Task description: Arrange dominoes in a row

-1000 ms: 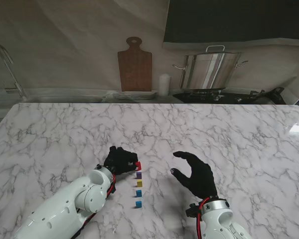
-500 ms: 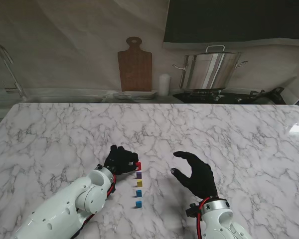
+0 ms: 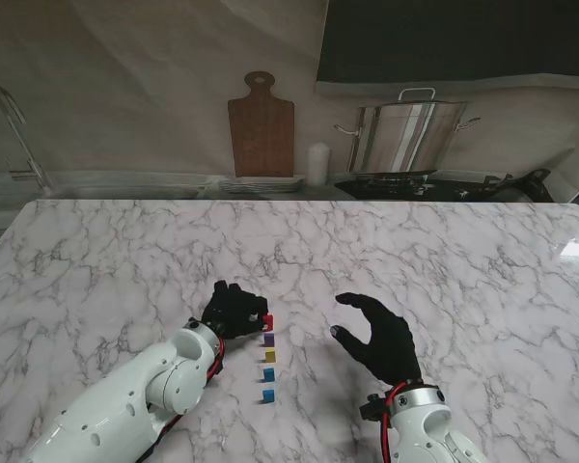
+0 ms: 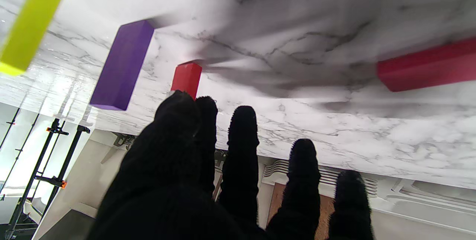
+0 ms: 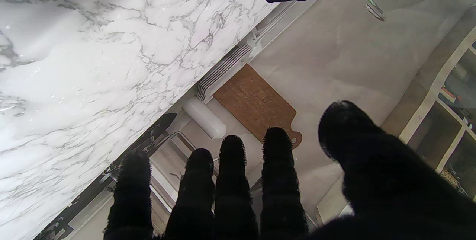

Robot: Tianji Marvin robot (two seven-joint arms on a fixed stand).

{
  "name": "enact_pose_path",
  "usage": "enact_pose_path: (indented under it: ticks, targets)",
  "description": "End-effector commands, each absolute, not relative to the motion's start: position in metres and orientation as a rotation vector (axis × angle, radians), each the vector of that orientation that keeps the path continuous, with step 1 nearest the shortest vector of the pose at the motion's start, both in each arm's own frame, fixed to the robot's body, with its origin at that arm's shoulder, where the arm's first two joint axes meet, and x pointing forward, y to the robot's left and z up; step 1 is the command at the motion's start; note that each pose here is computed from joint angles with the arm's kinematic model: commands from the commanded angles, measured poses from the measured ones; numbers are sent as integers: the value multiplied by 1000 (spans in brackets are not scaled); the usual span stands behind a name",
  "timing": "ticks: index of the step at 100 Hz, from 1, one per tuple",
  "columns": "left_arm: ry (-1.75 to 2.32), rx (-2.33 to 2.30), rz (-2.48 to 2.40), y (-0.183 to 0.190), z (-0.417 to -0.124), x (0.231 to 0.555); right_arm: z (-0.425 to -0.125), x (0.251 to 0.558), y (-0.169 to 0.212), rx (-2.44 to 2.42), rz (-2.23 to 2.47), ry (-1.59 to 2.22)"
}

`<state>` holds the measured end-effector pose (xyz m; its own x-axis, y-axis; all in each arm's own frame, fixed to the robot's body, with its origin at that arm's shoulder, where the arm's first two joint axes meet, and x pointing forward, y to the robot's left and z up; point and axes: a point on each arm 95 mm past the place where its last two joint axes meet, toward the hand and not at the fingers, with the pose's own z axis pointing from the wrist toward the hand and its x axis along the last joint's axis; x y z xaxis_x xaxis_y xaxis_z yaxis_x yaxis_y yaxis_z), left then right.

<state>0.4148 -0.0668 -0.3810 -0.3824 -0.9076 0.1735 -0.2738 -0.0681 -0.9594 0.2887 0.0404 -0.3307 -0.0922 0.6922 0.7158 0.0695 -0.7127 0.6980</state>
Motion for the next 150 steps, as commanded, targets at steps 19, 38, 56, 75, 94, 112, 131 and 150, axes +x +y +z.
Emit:
enact_pose_path:
  ticks: [19,38,56,75,94,112,131,150]
  targets:
    - [1683,-1280,-1457,-68,-383,412,-332,288,40,1749,1850,828]
    - [1690,-1283,-1445,-67,-384,411,-332,288,40,1749,1850,828]
    - [1693,-1281,-1445,-67,-383,411,-331,288,41,1749,1851,828]
    - [1698,-1275,-1442,-67,-382,412,-331,288,40,1749,1850,828]
    - [1707,-1274,-1435,-67,-383,412,-331,288,40,1750,1850,827]
    - [1714,-1273,-1432,-67,-383,412,-331,288,40,1749,1850,827]
    - [1714,-1271,-1433,-67,-382,412,-331,288,41,1749,1850,827]
    - [1710,-1273,-1439,-67,-383,412,-331,288,41,1749,1850,826]
